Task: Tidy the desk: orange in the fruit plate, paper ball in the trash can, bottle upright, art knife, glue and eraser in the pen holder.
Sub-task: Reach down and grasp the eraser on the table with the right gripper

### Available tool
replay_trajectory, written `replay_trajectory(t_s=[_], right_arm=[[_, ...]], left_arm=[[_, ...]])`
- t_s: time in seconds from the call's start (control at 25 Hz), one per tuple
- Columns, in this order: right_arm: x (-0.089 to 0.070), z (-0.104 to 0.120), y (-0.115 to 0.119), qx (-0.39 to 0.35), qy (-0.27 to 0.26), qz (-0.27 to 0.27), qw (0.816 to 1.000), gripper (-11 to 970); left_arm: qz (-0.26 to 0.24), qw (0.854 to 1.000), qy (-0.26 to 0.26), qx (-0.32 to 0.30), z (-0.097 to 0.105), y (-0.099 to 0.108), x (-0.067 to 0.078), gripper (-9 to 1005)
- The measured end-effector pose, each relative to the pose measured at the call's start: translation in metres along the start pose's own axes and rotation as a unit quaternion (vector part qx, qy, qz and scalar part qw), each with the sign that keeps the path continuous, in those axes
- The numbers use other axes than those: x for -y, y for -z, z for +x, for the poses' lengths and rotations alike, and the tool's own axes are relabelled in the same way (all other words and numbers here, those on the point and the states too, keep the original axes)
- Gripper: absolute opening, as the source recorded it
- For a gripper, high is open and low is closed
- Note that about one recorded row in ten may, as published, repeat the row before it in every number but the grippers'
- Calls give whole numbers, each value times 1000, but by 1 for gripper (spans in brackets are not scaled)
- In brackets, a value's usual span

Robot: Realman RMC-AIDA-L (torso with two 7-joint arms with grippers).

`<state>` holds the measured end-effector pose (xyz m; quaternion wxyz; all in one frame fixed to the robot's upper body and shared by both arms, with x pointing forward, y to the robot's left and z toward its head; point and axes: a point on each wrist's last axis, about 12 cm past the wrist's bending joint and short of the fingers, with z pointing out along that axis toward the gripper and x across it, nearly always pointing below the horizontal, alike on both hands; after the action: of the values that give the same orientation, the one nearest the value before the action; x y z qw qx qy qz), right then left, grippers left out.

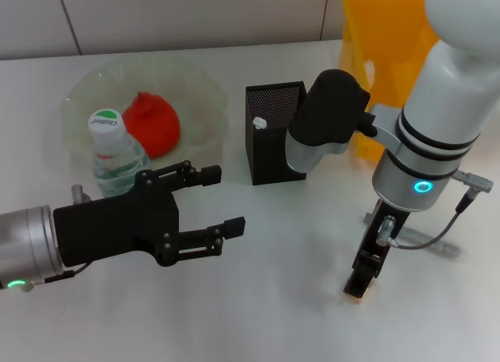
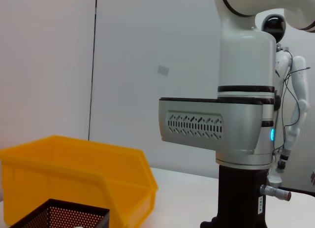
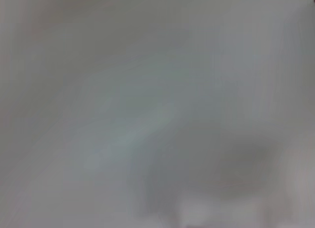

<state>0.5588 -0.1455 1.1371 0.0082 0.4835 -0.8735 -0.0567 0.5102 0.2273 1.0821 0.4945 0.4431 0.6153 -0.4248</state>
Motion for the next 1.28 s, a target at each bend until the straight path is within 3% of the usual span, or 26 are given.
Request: replay_trajectory(t_s=[1.28], right_arm=[[-11, -7, -3, -13, 13, 2, 1000, 748]], left_arm=[[-5, 1000, -3, -1, -2, 0, -3, 788]])
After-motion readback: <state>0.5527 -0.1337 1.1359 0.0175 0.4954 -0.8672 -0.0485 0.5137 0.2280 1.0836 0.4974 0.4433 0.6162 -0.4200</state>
